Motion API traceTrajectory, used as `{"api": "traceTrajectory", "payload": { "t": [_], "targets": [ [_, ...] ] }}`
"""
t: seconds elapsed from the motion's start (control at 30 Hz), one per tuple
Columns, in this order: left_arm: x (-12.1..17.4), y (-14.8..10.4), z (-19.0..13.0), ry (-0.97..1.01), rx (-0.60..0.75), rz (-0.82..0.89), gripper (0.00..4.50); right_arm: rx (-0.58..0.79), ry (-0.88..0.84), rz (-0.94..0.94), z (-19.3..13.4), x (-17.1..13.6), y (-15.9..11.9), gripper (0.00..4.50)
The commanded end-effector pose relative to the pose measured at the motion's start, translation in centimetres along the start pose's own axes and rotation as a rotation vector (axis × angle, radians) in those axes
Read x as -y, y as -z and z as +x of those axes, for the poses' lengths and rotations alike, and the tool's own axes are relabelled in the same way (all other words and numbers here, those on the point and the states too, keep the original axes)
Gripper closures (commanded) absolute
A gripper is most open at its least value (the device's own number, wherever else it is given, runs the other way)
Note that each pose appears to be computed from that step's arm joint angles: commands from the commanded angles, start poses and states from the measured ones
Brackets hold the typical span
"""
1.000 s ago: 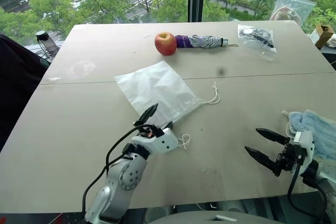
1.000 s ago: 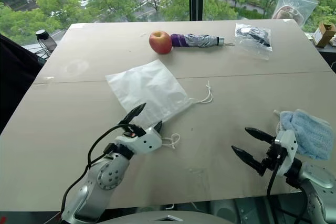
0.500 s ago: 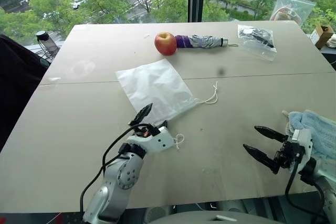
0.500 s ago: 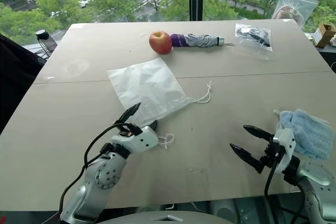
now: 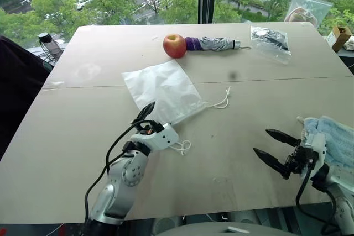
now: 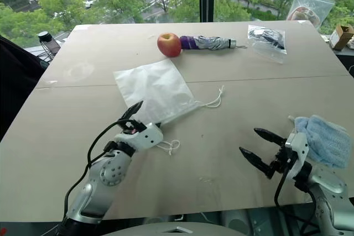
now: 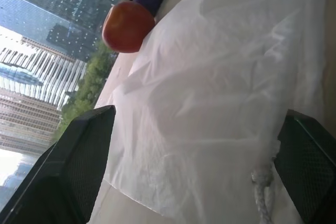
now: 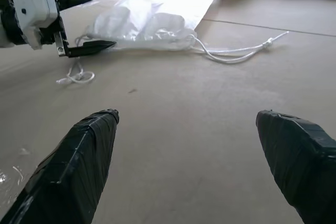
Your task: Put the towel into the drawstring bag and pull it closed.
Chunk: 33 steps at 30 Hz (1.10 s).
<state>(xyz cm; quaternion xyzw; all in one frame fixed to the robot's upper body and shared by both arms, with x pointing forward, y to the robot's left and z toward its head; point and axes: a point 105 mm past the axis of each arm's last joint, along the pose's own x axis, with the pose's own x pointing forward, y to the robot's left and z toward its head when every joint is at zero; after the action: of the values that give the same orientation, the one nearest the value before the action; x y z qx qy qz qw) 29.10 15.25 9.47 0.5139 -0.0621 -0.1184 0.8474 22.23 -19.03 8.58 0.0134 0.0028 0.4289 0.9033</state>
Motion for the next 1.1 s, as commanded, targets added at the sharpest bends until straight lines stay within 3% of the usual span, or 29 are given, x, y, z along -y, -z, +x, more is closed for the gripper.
{"api": "traceTrajectory", "payload": {
  "t": [0.03,0.17,0.33,0.57,0.77,0.9,1.03,1.1],
  "targets": [
    [-0.6,0.1,0.3,-0.009,0.006,-0.006,0.51,0.059,-0.005,-0.023,0.2,-0.2,-1.2,0.00],
    [-0.8,0.1,0.5,-0.013,0.015,-0.004,2.06,0.087,-0.025,-0.028,0.3,-0.3,-1.8,0.00],
    [-1.0,-0.2,0.8,-0.015,0.028,-0.008,4.44,0.097,-0.026,-0.032,0.5,-0.2,-1.9,0.00],
    [-2.4,-0.6,1.5,-0.047,0.038,-0.074,4.44,0.128,0.075,-0.084,0.4,1.4,-2.4,0.00],
    [-4.4,-0.5,3.1,-0.103,0.012,-0.331,4.44,0.091,0.498,-0.235,-1.4,7.8,-4.4,0.00],
    [-6.1,-1.2,4.5,-0.113,0.046,-0.404,4.44,-0.075,0.749,-0.360,-4.7,10.6,-5.7,0.00],
    [-7.2,-1.8,5.6,-0.117,0.057,-0.473,4.44,-0.090,0.808,-0.348,-6.3,9.4,-7.0,0.00],
    [-7.6,-2.1,5.9,-0.118,0.063,-0.496,4.44,-0.154,0.782,-0.345,-6.8,8.1,-6.2,0.00]
  ]
}}
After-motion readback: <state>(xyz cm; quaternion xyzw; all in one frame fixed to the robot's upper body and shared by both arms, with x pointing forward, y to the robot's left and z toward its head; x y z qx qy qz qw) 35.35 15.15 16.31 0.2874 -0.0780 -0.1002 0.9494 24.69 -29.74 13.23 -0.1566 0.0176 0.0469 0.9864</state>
